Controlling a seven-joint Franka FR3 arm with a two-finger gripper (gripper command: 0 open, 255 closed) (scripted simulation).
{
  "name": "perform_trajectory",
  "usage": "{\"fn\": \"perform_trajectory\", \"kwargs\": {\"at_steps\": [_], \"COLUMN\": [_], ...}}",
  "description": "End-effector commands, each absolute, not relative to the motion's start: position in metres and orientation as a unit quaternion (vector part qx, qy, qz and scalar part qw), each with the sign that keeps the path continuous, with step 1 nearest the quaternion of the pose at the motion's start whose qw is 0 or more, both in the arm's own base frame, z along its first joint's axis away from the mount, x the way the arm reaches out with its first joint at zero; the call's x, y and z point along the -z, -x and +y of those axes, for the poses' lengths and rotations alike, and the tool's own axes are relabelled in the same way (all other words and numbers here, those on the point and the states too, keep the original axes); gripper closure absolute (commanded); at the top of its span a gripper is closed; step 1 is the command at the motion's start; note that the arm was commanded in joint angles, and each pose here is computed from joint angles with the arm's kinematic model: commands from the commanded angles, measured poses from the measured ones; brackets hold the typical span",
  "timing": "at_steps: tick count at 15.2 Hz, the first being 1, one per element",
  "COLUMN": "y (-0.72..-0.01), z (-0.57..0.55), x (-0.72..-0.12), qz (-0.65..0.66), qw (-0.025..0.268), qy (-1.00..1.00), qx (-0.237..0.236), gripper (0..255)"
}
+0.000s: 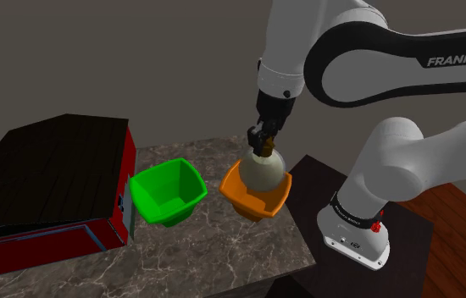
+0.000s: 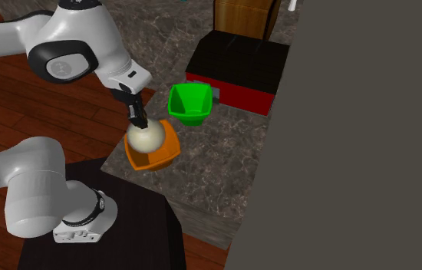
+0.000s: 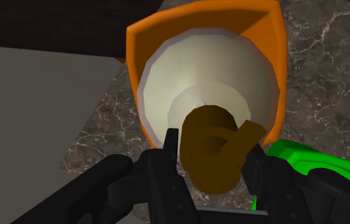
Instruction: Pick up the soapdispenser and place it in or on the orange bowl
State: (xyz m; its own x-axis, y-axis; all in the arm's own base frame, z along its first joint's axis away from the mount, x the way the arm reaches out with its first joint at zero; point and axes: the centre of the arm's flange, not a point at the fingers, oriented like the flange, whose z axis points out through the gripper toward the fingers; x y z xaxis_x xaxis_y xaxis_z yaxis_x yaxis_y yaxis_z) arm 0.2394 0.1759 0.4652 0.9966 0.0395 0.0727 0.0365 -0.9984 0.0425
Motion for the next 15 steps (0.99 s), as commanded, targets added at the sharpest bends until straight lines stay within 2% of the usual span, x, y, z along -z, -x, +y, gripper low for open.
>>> {"fn": "perform_trajectory", "kwargs": {"at_steps": [1,4,5,10,15], "y": [-0.24,-0.24,-0.24,-0.24,-0.236], "z": [0.176,0.176,0.176,0.176,0.178], "x": [-0.465,-0.465,-0.465,-0.465,-0.515], "qz": [0.019,0.019,0.019,0.019,0.019], "qw": [0.02,0.02,0.02,0.02,0.02], "qy": [-0.999,-0.999,-0.999,-0.999,-0.999], "qx": [-0.037,-0.037,-0.037,-0.037,-0.037], "gripper": [255,255,0,0,0]}}
